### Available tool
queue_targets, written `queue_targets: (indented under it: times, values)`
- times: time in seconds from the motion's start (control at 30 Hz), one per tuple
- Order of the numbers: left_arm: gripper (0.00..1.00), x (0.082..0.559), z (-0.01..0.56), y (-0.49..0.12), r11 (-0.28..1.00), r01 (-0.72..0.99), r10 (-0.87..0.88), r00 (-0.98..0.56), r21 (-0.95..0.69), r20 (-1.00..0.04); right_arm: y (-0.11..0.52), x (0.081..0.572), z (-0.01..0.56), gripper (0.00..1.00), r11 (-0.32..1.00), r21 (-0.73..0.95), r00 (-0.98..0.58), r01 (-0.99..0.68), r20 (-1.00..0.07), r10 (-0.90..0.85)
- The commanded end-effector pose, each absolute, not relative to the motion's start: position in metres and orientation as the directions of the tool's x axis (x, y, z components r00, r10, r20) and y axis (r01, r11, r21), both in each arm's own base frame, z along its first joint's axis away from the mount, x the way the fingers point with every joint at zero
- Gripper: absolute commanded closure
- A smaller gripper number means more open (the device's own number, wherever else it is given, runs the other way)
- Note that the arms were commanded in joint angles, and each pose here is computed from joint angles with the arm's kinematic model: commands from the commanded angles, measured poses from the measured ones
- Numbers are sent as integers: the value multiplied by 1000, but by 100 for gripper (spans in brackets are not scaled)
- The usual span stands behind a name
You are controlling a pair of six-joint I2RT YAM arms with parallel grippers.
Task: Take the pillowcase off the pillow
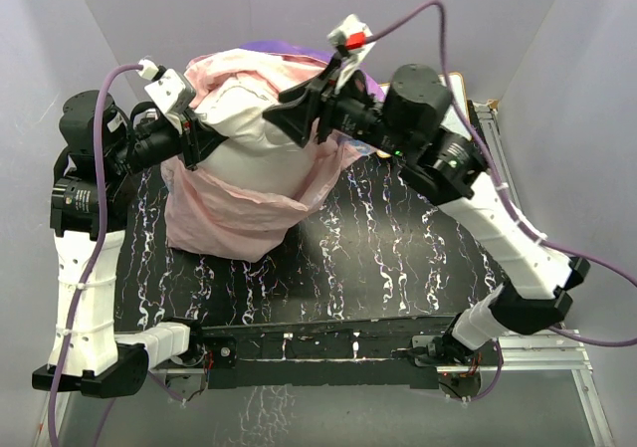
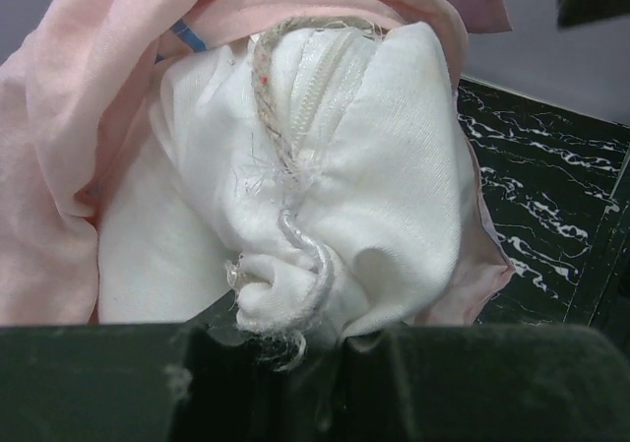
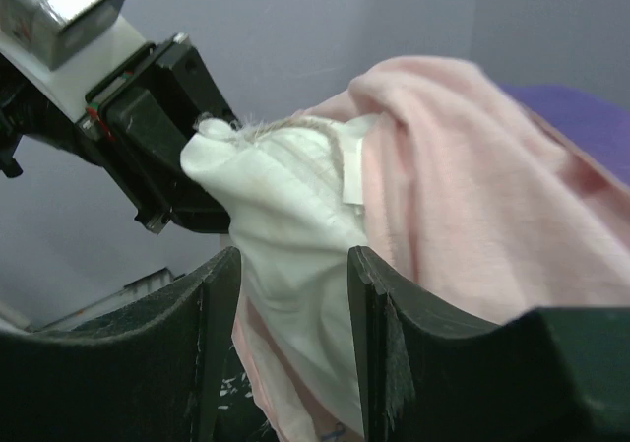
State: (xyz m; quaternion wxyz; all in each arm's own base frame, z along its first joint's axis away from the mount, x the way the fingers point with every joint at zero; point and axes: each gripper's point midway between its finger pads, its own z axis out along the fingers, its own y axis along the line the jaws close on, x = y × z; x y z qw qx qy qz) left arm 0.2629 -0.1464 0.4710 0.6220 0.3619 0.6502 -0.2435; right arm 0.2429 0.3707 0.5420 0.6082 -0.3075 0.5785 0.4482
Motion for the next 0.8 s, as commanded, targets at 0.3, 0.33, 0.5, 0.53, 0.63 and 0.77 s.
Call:
queue_targets:
  times: [0.3, 0.33, 0.5, 0.53, 0.63, 0.77]
  values:
    - [100, 247, 482, -153, 589, 804, 126, 13, 85, -992, 346, 265, 555, 51, 573, 12, 90, -820, -985, 150]
    - [100, 245, 483, -153, 583, 808, 126, 13, 84, -992, 347, 269, 551, 52, 587, 2, 95, -809, -987, 133]
    - [100, 231, 484, -157, 540, 838, 132, 12, 82, -991, 338, 290, 544, 54, 682, -40, 125, -731, -989, 75]
    - [100, 228, 483, -158, 530, 844, 134, 12, 82, -991, 336, 293, 544, 54, 693, -49, 130, -719, -989, 65]
    - [100, 218, 482, -160, 502, 860, 146, 18, 90, -989, 329, 302, 540, 57, 737, -65, 136, -673, -990, 37]
    - [100, 204, 481, -161, 462, 881, 170, 24, 101, -985, 312, 314, 543, 65, 809, -60, 148, -585, -988, 33]
